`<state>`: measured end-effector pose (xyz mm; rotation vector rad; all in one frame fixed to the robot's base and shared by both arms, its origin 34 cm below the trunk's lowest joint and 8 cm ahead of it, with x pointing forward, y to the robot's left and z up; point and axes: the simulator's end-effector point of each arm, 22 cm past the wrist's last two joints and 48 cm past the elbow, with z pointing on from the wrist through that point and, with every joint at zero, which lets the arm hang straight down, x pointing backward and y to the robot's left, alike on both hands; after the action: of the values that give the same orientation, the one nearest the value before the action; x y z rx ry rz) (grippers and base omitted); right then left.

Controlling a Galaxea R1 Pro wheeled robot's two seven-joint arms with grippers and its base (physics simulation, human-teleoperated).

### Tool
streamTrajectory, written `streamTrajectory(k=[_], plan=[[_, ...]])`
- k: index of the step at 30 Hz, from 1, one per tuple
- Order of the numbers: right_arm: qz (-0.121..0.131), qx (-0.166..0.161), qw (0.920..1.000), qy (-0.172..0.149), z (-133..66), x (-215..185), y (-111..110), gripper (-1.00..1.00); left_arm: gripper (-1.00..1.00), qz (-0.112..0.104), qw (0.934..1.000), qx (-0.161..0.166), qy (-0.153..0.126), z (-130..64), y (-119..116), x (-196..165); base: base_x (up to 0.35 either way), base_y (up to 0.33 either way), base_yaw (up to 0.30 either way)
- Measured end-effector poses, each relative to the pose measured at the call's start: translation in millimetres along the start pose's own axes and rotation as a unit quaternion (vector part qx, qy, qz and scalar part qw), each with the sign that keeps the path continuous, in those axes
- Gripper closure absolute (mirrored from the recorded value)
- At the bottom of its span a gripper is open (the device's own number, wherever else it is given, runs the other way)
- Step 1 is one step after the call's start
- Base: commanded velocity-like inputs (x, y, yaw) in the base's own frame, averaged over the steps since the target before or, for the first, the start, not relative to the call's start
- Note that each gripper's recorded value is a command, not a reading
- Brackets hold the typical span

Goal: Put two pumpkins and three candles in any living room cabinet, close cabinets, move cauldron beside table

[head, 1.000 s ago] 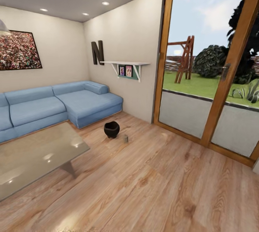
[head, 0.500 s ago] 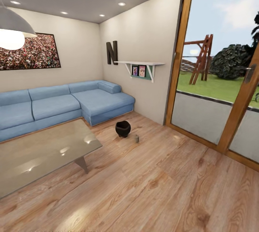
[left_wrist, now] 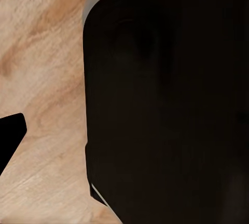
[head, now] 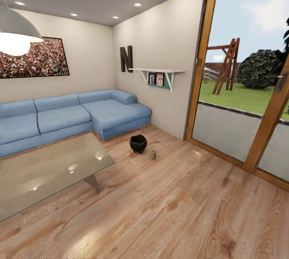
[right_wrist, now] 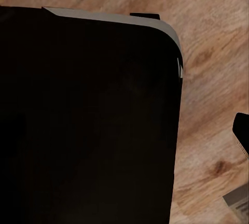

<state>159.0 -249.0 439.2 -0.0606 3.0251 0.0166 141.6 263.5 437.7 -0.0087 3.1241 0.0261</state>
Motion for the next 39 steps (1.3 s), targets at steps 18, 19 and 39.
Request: streamTrajectory(k=[18, 19, 39], plan=[[-0.002, 0.003, 0.9999, -0.009, 0.0, -4.2, -1.3, -1.00, -1.00, -0.003, 1.0000, 0.003, 0.000, 0.0, -3.3, 0.0, 0.000, 0.000, 0.272], [-0.002, 0.003, 0.9999, -0.010, 0.0, -4.4, -1.2, -1.00, -1.00, -0.003, 1.0000, 0.003, 0.000, 0.0, -3.1, 0.0, 0.000, 0.000, 0.277], [-0.028, -0.001, 0.9993, -0.026, -0.3, -11.6, 1.0, -1.00, -1.00, 0.000, 1.0000, 0.002, 0.000, 0.0, -1.8, 0.0, 0.000, 0.000, 0.274]])
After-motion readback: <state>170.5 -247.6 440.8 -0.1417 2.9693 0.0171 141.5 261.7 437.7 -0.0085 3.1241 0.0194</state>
